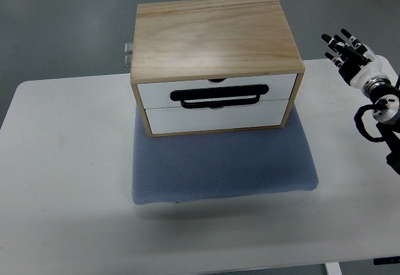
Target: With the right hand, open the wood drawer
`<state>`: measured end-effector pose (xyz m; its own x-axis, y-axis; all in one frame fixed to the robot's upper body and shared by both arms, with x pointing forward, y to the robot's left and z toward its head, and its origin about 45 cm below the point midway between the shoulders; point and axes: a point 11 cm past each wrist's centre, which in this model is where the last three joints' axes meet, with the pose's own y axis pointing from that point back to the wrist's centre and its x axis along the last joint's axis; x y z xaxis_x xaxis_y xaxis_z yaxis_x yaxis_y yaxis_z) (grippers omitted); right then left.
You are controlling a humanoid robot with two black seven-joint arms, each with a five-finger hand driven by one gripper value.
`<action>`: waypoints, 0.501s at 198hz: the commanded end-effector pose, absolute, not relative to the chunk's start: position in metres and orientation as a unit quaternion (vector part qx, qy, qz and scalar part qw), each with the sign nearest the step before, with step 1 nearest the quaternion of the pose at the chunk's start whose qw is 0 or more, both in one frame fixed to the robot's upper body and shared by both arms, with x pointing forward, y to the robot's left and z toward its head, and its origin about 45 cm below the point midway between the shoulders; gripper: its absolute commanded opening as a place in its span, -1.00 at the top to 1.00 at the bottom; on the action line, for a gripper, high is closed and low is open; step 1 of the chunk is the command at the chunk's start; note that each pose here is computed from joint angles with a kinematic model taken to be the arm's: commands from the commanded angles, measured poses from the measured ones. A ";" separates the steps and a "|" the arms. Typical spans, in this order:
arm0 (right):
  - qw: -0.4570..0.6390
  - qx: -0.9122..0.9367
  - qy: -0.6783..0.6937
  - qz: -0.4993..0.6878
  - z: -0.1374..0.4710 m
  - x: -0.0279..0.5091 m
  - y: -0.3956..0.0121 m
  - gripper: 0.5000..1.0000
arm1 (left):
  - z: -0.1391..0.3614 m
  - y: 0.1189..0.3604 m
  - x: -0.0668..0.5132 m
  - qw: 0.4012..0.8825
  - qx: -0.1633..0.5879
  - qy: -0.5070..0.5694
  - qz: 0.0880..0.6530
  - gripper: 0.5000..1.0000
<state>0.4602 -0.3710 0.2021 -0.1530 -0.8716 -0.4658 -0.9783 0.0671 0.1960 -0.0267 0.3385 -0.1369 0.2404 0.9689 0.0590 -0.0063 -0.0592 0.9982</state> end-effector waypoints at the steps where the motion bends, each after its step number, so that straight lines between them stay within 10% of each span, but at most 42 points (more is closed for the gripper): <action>1: 0.113 -0.640 0.723 0.235 0.203 0.460 -0.373 -0.78 | -0.137 0.339 -0.027 0.541 0.571 0.421 0.451 -1.00; 99: 0.114 -0.639 0.724 0.234 0.204 0.460 -0.375 -0.78 | -0.137 0.339 -0.027 0.541 0.571 0.421 0.451 -1.00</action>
<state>0.4597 -0.3745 0.2030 -0.1575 -0.8720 -0.4635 -0.9780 0.0728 0.1955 -0.0266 0.3388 -0.1368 0.2391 0.9691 0.0601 -0.0066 -0.0603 0.9982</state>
